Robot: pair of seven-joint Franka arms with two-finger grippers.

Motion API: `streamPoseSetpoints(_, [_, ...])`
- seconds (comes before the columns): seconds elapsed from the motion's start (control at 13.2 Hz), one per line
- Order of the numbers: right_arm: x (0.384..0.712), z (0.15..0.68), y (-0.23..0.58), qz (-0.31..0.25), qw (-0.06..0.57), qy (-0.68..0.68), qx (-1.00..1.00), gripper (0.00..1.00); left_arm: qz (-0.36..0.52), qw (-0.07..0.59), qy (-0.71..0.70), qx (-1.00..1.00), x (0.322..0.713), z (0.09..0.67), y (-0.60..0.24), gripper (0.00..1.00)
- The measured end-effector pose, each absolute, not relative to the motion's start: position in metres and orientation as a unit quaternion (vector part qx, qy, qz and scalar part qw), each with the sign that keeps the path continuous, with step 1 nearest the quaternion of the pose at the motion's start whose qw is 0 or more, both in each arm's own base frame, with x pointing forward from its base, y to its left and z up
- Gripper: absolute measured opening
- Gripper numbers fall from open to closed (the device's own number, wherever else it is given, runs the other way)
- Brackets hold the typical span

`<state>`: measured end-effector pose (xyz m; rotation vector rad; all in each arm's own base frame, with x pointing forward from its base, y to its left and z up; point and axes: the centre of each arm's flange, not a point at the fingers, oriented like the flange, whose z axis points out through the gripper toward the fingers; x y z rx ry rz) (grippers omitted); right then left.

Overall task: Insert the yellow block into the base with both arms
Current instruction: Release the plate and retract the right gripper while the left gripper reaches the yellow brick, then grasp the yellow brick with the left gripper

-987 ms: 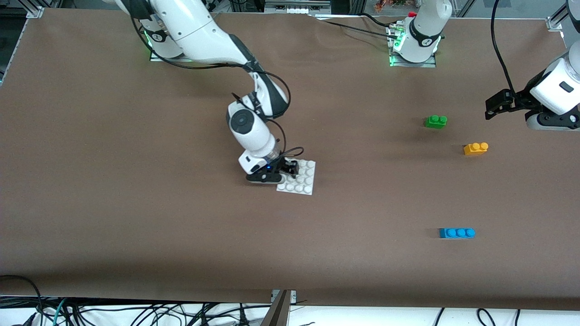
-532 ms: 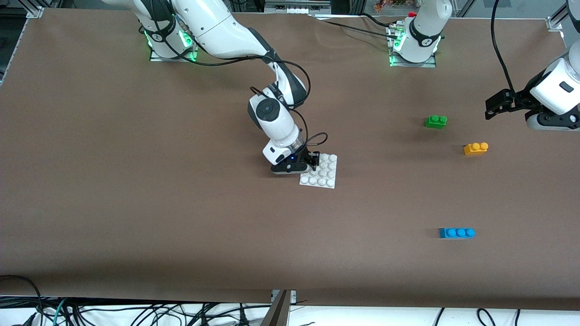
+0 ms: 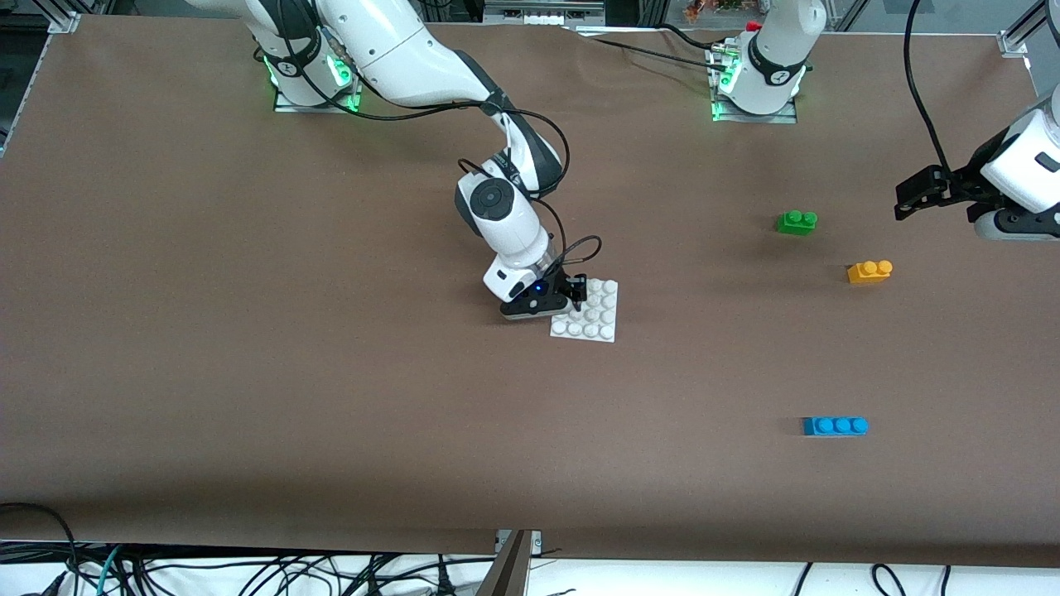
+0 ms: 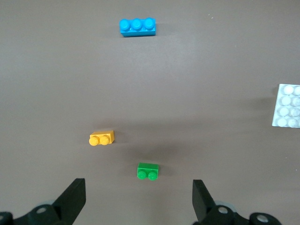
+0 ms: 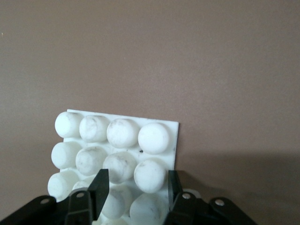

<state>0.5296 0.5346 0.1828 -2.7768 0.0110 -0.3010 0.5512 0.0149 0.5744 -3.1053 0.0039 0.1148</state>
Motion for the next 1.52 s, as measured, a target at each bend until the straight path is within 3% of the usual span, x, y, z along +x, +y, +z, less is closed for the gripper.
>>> streamPoseSetpoints(0.3, [0.558, 0.207, 0.525, -0.122, 0.192, 0.033, -0.973, 0.99, 0.05, 0.014, -0.031, -0.998, 0.556, 0.557, 0.059, 1.0])
streamPoseSetpoints(0.61, [0.621, 0.261, 0.462, -0.088, 0.157, 0.051, -0.982, 1.0, 0.064, 0.008, -0.045, -0.997, 0.573, 0.502, 0.12, 1.0])
streamPoseSetpoints(0.91, [0.655, 0.376, 0.347, -0.029, 0.118, 0.041, -0.992, 1.0, 0.082, 0.038, -0.039, -0.995, 0.578, 0.411, 0.15, 1.0])
streamPoseSetpoints(1.06, [0.649, 0.44, 0.267, -0.006, 0.088, 0.041, -0.995, 1.0, 0.068, 0.036, -0.018, -0.997, 0.565, 0.366, 0.16, 1.0])
streamPoseSetpoints(1.29, [0.615, 0.525, 0.169, 0.022, 0.052, 0.032, -0.998, 1.0, 0.041, 0.032, 0.0, -0.999, 0.533, 0.309, 0.183, 1.0])
streamPoseSetpoints(1.52, [0.599, 0.567, 0.089, 0.015, 0.049, 0.014, -0.999, 1.0, 0.02, 0.027, -0.001, -0.999, 0.499, 0.241, 0.186, 1.0])
